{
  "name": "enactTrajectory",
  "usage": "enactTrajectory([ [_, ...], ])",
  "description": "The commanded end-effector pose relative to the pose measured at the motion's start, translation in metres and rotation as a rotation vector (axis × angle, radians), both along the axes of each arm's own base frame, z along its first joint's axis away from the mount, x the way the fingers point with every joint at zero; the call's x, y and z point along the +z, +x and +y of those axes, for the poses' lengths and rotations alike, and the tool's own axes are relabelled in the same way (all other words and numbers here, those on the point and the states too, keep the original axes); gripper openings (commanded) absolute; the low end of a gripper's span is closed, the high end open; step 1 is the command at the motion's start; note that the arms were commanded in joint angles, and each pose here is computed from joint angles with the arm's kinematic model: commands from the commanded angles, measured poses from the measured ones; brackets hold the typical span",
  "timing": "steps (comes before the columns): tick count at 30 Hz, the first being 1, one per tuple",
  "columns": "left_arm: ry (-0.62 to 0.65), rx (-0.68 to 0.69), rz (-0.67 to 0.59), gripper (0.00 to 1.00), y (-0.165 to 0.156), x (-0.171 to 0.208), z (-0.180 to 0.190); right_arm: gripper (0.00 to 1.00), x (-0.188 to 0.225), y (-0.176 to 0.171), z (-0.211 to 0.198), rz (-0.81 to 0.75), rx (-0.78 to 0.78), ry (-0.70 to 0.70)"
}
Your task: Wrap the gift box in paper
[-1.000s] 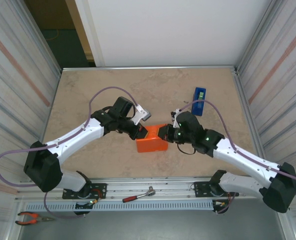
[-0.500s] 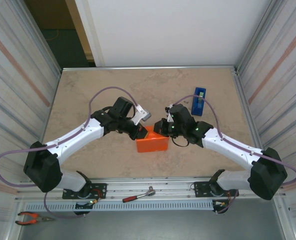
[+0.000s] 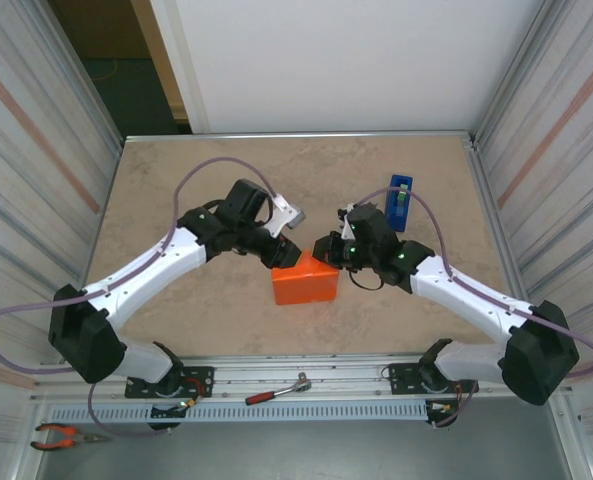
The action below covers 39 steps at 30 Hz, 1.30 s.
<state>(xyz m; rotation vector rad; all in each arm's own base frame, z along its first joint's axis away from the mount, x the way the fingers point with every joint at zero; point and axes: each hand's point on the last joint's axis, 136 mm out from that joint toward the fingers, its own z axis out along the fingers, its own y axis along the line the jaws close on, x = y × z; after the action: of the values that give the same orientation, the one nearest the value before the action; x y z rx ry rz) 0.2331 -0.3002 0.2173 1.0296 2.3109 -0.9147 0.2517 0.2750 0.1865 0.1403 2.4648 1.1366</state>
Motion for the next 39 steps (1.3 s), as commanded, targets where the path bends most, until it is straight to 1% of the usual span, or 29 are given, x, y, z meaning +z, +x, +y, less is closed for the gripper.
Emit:
enactTrajectory([
  [1, -0.038, 0.041, -0.071, 0.43, 0.014, 0.030, 0.000, 0.00, 0.034, 0.003, -0.003, -0.078, 0.011, 0.030],
  [3, -0.053, 0.070, -0.094, 0.51, 0.019, 0.040, 0.003, 0.00, 0.040, 0.002, -0.008, -0.093, 0.004, 0.026],
  [4, -0.062, 0.088, -0.102, 0.53, 0.021, 0.044, 0.006, 0.02, 0.042, 0.001, -0.013, -0.103, -0.003, 0.018],
  [5, -0.071, 0.110, -0.112, 0.57, 0.023, 0.048, 0.011, 0.07, 0.043, 0.000, -0.018, -0.110, -0.012, 0.010],
  [7, -0.089, 0.152, -0.132, 0.64, 0.025, 0.052, 0.021, 0.18, 0.042, -0.002, -0.028, -0.118, -0.028, -0.013],
  [10, -0.111, 0.227, -0.148, 0.75, 0.025, 0.051, 0.041, 0.41, 0.037, -0.008, -0.043, -0.124, -0.046, -0.045],
  [12, -0.111, 0.275, -0.146, 0.82, 0.023, 0.044, 0.056, 0.53, 0.032, -0.012, -0.052, -0.123, -0.051, -0.071],
  [13, -0.106, 0.302, -0.143, 0.88, 0.022, 0.039, 0.064, 0.57, 0.024, -0.015, -0.055, -0.111, -0.047, -0.094],
  [14, -0.101, 0.326, -0.142, 0.99, 0.020, 0.034, 0.071, 0.60, 0.027, -0.021, -0.060, -0.125, -0.042, -0.093],
  [18, -0.086, 0.392, -0.136, 0.99, 0.009, 0.016, 0.091, 0.69, 0.006, -0.036, -0.074, -0.109, -0.021, -0.155],
  [22, -0.089, 0.431, -0.117, 0.99, -0.001, -0.003, 0.102, 0.72, -0.010, -0.043, -0.082, -0.100, -0.018, -0.185],
  [24, -0.090, 0.438, -0.095, 0.99, -0.005, -0.012, 0.103, 0.70, -0.008, -0.042, -0.079, -0.107, -0.012, -0.173],
  [26, -0.098, 0.452, -0.081, 0.99, -0.007, -0.018, 0.104, 0.62, 0.001, -0.037, -0.073, -0.123, -0.006, -0.152],
  [27, -0.103, 0.458, -0.078, 0.99, -0.007, -0.021, 0.104, 0.56, 0.008, -0.034, -0.069, -0.133, 0.002, -0.139],
  [30, -0.113, 0.475, -0.069, 0.99, -0.007, -0.027, 0.105, 0.35, 0.026, -0.022, -0.053, -0.152, 0.031, -0.114],
  [33, -0.106, 0.486, -0.058, 0.99, -0.007, -0.033, 0.106, 0.16, 0.031, -0.007, -0.034, -0.130, 0.067, -0.131],
  [34, -0.102, 0.492, -0.058, 0.99, -0.007, -0.035, 0.107, 0.12, 0.031, -0.002, -0.027, -0.122, 0.082, -0.143],
  [36, -0.103, 0.497, -0.059, 0.99, -0.006, -0.036, 0.108, 0.08, 0.032, 0.007, -0.015, -0.108, 0.098, -0.176],
  [39, -0.101, 0.505, -0.060, 0.99, -0.006, -0.039, 0.109, 0.06, 0.026, 0.020, 0.001, -0.081, 0.122, -0.255],
])
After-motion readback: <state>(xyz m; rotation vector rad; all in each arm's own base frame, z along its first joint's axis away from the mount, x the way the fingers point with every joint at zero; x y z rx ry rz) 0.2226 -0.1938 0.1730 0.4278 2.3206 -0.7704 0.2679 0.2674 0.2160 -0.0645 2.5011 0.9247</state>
